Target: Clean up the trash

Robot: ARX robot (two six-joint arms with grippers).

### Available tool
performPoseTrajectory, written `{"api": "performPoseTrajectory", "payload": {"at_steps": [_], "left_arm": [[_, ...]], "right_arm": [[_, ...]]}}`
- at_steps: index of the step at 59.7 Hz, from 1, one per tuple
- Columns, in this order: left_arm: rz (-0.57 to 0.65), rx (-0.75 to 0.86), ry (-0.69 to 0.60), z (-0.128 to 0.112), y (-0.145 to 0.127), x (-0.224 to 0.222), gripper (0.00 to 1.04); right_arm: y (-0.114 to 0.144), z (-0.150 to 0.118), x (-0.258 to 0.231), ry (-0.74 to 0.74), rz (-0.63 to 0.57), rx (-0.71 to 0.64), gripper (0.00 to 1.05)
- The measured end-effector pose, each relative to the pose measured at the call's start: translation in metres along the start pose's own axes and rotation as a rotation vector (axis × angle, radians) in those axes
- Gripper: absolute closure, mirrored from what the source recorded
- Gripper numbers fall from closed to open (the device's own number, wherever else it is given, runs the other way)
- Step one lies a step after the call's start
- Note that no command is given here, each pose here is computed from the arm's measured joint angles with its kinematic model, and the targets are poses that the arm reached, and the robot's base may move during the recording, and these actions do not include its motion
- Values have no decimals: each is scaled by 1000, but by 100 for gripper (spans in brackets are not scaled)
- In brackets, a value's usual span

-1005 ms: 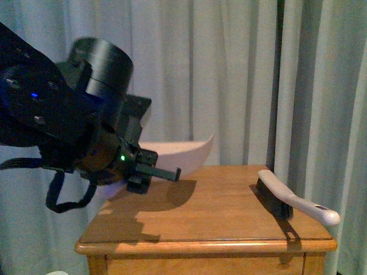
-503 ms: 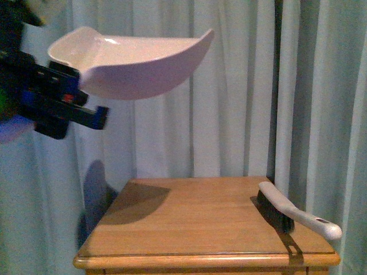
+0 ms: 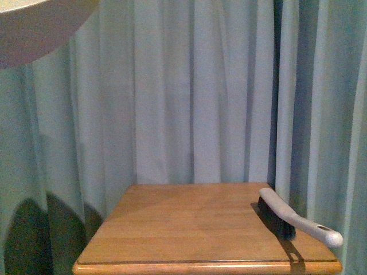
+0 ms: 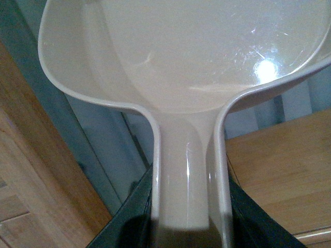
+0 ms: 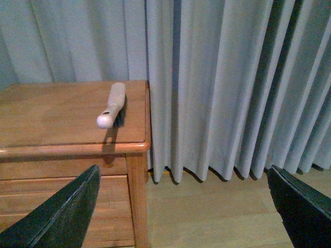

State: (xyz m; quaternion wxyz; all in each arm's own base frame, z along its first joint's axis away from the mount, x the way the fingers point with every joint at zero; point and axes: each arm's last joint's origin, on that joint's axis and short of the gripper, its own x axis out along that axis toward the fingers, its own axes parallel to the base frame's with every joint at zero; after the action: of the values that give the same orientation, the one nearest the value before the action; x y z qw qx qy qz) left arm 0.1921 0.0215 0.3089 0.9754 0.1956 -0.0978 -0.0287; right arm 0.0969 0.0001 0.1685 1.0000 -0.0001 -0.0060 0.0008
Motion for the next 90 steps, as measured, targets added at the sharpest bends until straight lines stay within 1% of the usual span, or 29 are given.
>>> {"api": "performPoseTrajectory", "payload": {"at_steps": [19, 20, 22, 24, 25, 27, 30, 33, 37, 43, 47, 52, 60, 64, 68, 77, 82, 90], "left_arm": [[-59, -26, -35, 4, -8, -14, 78], [-59, -26, -35, 4, -8, -14, 78], [-58, -27, -33, 4, -8, -14, 78], [-57, -27, -32, 3, -8, -14, 78], [-57, -28, -31, 3, -8, -14, 78], [-54, -29, -31, 3, -8, -14, 78], [-56, -30, -31, 3, -8, -14, 78], [-56, -31, -31, 3, -8, -14, 78], [-57, -31, -32, 3, -8, -14, 78], [-57, -33, -32, 3, -8, -14, 78], [-56, -33, -32, 3, -8, -14, 78], [-57, -34, -32, 3, -8, -14, 78], [-57, -34, -32, 3, -8, -14, 78], [-57, -34, -32, 3, -8, -14, 78], [-57, -34, -32, 3, -8, -14, 78], [-57, -34, -32, 3, -8, -14, 78], [-57, -34, -32, 3, -8, -14, 78], [-57, -34, -32, 3, -8, -14, 78]], "right_arm": [[0, 0, 0, 0, -8, -3, 7], [0, 0, 1, -1, -54, -20, 7], [1, 2, 3, -7, -191, -61, 7], [2, 2, 4, 14, -284, -96, 7], [3, 1, 4, 25, -311, -104, 7], [3, -3, 5, 80, -398, -141, 7], [0, -7, 7, 166, -494, -174, 7], [-1, -6, 9, 218, -511, -175, 7], [-1, 5, 16, 245, -470, -143, 7], [1, 34, 33, 253, -396, -89, 7], [6, 62, 57, 273, -303, -48, 7], [16, 89, 90, 308, -232, -27, 7], [38, 116, 144, 406, -127, 13, 7], [52, 118, 178, 488, -90, 28, 7], [63, 117, 203, 562, -81, 45, 7], [92, 105, 262, 727, -56, 78, 7], [104, 94, 284, 782, -50, 74, 7], [116, 79, 309, 850, -50, 75, 7]]}}
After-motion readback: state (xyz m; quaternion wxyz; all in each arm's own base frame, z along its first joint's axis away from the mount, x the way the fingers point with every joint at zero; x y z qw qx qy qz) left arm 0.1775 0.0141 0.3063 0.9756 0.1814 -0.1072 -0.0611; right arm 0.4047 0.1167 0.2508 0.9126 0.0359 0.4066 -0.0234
